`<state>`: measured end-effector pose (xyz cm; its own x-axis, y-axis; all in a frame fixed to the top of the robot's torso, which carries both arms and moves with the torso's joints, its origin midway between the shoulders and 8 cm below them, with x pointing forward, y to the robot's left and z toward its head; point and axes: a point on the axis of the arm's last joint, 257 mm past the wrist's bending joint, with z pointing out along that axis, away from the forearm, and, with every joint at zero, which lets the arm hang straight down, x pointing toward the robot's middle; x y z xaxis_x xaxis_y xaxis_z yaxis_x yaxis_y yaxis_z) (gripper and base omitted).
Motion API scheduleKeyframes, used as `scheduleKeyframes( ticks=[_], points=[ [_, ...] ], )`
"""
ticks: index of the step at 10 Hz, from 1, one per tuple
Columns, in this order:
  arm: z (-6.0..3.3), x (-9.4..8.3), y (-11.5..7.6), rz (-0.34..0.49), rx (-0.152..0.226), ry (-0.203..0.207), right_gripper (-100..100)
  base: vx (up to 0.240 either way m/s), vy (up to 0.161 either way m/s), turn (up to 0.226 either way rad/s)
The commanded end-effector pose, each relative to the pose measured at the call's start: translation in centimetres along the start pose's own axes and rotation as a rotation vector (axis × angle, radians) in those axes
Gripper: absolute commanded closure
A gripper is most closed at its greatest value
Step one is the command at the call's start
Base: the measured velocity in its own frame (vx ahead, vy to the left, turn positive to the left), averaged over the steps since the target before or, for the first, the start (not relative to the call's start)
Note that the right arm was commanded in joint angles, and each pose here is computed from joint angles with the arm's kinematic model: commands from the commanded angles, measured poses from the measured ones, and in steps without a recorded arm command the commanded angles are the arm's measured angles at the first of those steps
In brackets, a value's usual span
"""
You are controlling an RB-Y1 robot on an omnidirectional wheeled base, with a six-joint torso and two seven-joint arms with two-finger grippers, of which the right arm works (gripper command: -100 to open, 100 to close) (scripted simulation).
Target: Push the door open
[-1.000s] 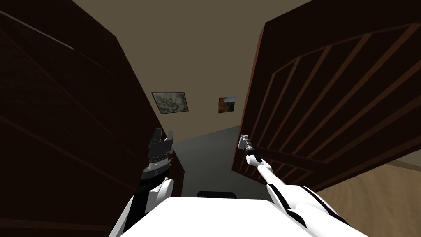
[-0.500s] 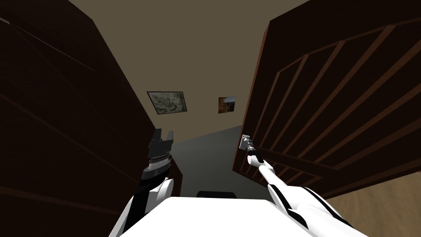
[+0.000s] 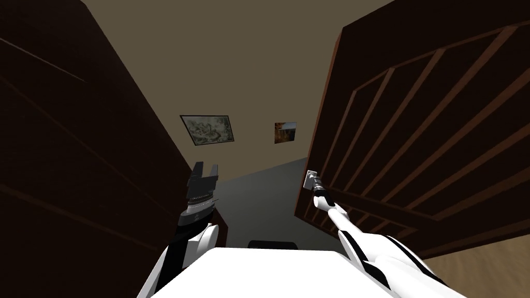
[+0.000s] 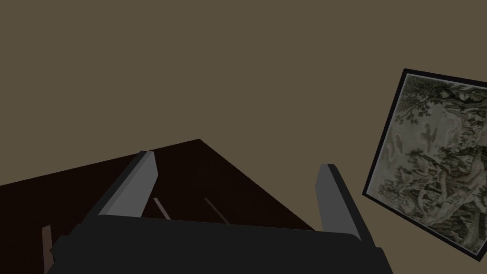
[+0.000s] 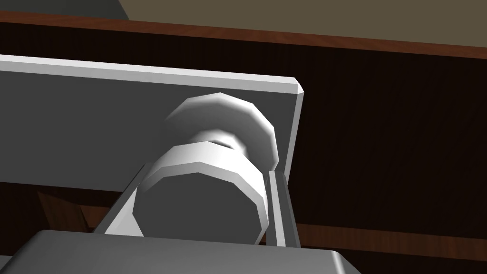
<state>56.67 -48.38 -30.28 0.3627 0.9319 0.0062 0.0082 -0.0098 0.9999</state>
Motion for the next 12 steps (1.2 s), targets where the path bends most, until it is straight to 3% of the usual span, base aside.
scheduleKeyframes(
  ticks=[1,2,5,6,11,12],
  points=[
    [0.11,-2.2,0.4,-0.008,-0.007,-0.034,100,0.165,0.041,-0.048],
    [0.06,-2.9,0.4,-0.008,-0.007,-0.048,100,0.210,0.050,-0.067],
    [0.06,-2.9,0.4,-0.008,-0.007,-0.048,100,0.069,0.004,-0.010],
    [-0.06,-4.4,0.5,-0.007,-0.008,-0.075,100,0.109,0.048,-0.043],
    [-0.33,-6.8,0.5,-0.007,-0.009,-0.119,100,0.182,0.059,-0.061],
    [-0.50,-8.1,0.6,-0.006,-0.009,-0.142,100,0.165,0.015,-0.040]
  ],
)
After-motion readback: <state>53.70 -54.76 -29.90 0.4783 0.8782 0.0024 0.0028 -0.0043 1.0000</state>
